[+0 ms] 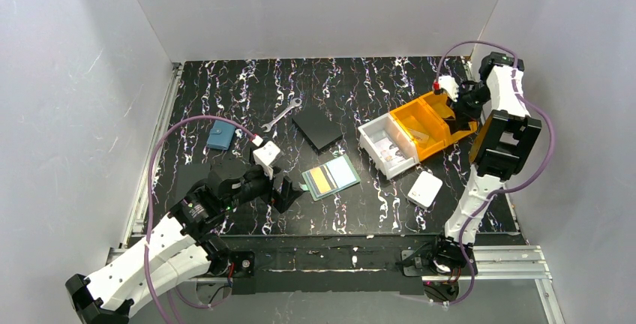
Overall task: Take the credit cards out of the card holder
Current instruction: Move the storage box to the center of the board.
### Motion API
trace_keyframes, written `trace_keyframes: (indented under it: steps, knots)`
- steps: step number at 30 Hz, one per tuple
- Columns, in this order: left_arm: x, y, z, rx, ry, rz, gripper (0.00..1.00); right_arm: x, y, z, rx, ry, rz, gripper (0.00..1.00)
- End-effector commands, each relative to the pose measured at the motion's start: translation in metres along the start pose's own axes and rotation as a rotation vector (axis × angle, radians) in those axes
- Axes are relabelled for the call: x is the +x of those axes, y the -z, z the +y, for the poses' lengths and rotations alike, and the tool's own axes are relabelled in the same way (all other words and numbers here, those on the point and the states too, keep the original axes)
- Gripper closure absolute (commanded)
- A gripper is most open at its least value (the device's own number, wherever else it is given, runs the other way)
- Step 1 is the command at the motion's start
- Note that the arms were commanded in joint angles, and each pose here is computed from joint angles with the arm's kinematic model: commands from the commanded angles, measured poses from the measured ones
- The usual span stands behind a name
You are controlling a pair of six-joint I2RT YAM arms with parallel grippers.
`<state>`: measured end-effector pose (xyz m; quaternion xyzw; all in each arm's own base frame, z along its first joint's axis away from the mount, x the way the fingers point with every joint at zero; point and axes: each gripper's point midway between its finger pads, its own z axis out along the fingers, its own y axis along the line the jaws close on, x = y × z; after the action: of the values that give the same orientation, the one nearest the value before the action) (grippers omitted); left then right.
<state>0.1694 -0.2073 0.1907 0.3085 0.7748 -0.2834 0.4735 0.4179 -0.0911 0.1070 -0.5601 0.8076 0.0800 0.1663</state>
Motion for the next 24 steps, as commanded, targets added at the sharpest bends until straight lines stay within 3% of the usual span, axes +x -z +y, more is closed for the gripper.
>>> trace_keyframes:
  steps: [1,15,24]
  knots:
    - [0.002,-0.001,0.004,-0.014,-0.006,-0.005,0.02,-0.002,0.006,0.024,-0.099,0.052,-0.065,0.99]
    - [0.004,-0.004,0.002,-0.001,-0.007,0.004,0.02,-0.006,0.002,0.088,-0.222,0.040,-0.128,0.99]
    - [0.003,-0.003,0.001,0.003,-0.004,0.003,0.02,-0.013,0.033,0.064,-0.102,-0.057,-0.160,0.99]
